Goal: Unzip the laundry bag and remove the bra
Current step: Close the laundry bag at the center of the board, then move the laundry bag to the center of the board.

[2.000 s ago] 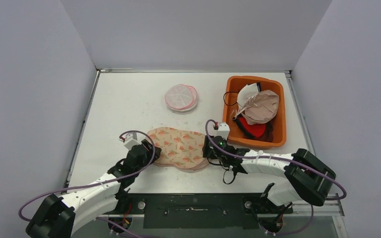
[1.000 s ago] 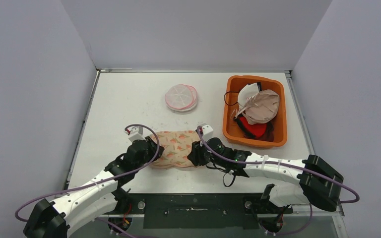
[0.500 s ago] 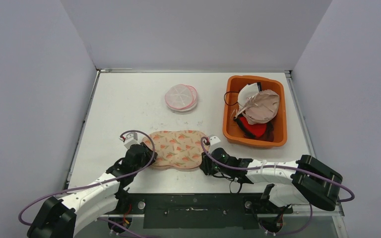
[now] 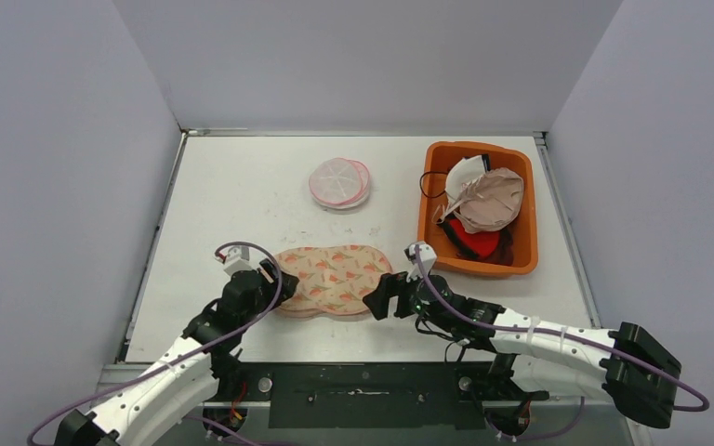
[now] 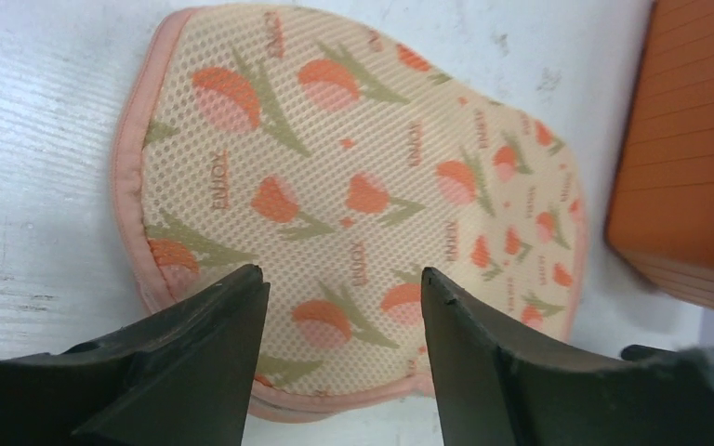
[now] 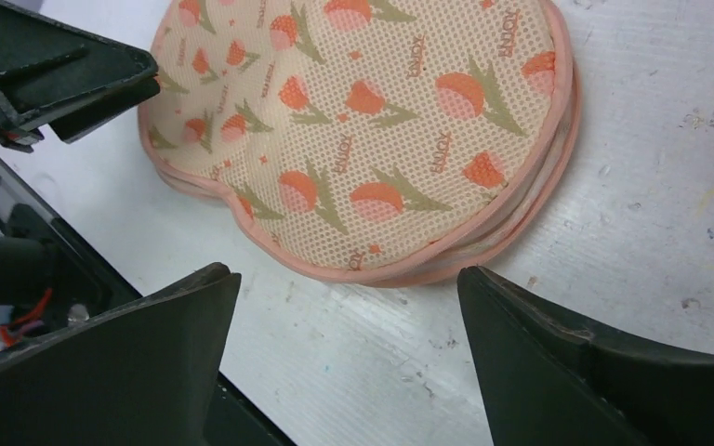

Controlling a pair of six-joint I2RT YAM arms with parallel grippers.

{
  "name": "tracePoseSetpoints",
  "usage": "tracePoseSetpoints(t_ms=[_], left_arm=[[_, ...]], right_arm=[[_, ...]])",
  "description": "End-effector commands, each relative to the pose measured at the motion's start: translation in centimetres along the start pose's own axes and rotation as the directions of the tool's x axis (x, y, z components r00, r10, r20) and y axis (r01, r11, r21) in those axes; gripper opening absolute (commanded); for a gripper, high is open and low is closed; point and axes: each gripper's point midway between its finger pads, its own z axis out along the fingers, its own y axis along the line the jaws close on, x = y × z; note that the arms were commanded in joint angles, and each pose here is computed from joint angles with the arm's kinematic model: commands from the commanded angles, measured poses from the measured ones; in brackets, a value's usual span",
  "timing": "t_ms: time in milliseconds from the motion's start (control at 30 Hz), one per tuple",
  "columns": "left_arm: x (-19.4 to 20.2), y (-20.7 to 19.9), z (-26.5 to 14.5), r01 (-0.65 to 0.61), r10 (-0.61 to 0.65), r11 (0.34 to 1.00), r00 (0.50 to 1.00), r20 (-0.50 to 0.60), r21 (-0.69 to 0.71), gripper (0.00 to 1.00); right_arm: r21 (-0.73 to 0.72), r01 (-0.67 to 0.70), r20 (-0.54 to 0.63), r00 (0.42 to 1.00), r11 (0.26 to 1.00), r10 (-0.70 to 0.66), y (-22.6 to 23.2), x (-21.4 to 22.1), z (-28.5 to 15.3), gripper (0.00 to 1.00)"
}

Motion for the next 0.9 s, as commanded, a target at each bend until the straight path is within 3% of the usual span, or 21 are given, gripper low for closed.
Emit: tracePoseSetpoints(t_ms=[0,167,533,667,867], left_arm=[[-2.4,-1.9,-2.5,0.032,-0.034,0.999,0.999,0.039,0.031,0.61],[-3.3,-1.2,-4.0,0.084,-0.085,0.996,0.994,0.073,0.008,0.65],[-1.9,-0.4,-4.4,0.129,-0.13,0.991,0.991,0.034,0.018,0.65],[-2.2,-0.8,-4.5,0.135,-0.137,0.99,0.99,0.037,0.032,0.65],[-2.7,-1.6,-4.9,0.141,-0.143,0.989,0.989,0.043,0.053,0.65]], right_arm=[[0.043,-0.19,0.066,0.98,0.981,0.187,-0.1,-1.3,-0.1,0.94],[0.14,-0.331,0.109,0.942,0.933,0.318,-1.9,-1.8,1.1,0.96],[0.283,-0.425,0.093,0.904,0.86,0.416,-5.1,0.1,4.8,0.91],[0.294,-0.441,0.072,0.895,0.848,0.44,-5.1,1.1,5.9,0.78],[0.31,-0.46,0.082,0.885,0.832,0.459,-5.2,1.6,6.9,0.43]])
